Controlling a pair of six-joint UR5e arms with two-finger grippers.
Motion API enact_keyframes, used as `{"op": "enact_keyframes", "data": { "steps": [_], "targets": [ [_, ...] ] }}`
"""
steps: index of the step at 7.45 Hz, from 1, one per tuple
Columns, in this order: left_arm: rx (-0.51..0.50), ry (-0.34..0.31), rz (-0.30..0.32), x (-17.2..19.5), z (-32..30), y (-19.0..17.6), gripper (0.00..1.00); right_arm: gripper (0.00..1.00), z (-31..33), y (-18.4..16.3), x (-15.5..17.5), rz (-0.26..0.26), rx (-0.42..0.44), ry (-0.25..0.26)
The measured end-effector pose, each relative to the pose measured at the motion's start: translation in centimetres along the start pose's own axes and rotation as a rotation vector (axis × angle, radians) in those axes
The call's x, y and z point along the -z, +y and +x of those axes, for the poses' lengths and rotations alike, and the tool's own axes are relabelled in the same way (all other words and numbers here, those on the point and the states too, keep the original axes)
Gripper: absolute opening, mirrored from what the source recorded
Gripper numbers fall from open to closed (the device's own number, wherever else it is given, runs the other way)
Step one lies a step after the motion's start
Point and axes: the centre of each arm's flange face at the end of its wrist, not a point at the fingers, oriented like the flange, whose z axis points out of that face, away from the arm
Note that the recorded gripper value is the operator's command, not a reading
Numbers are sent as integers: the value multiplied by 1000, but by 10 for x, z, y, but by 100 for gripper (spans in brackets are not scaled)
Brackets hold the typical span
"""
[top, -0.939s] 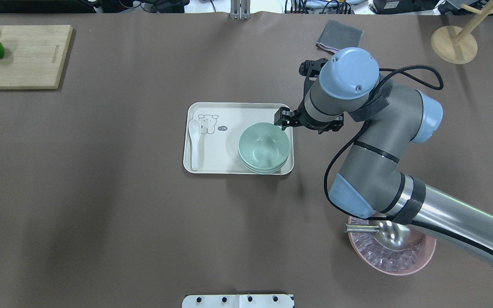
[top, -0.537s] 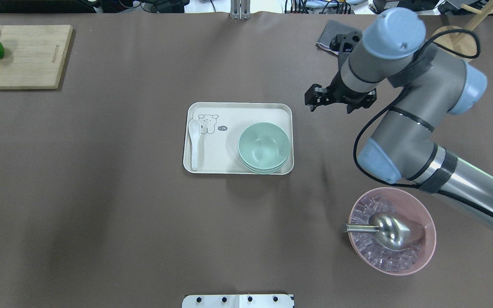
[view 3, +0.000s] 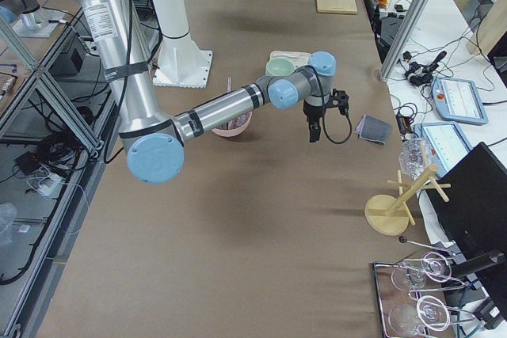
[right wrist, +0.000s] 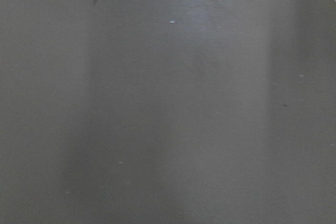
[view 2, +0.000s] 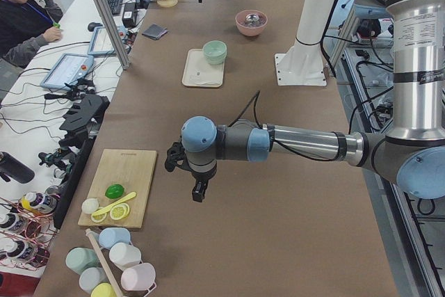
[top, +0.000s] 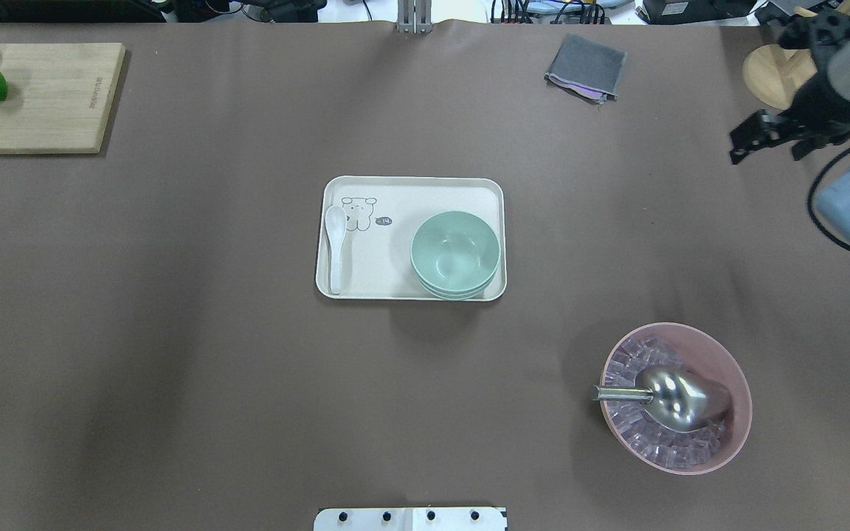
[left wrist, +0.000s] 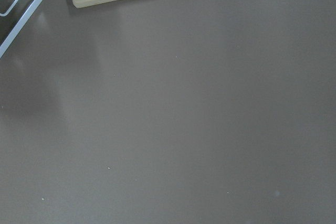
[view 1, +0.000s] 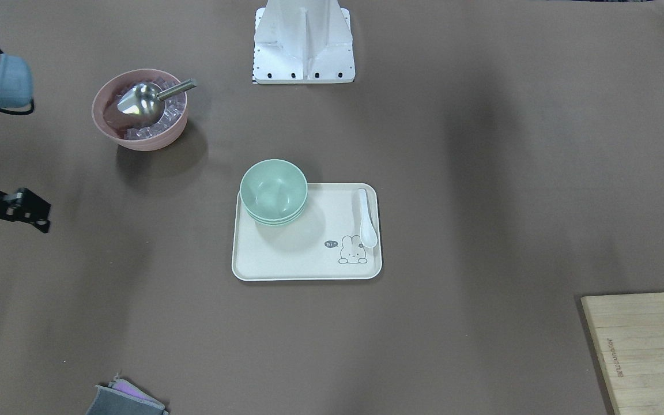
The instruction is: Stack green bowls together
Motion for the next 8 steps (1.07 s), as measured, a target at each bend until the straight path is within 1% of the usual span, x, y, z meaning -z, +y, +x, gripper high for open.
{"op": "enact_keyframes", "data": {
  "steps": [1,2,4,6,8],
  "targets": [
    [2,0,-1,0,0,1,98,100,60,18,5,-9,25,17],
    [4,0,-2,-1,-1,1,98,100,119,43,11,-16,31,32],
    [8,1,-6,-2,-2,2,98,100,211,102,18,-34,38,53],
    [20,2,-17,-8,-9,5,98,100,263,151,25,-63,-33,69],
    [26,4,-23,-11,-12,7,98,100,289,179,38,-57,-107,75]
  ]
}}
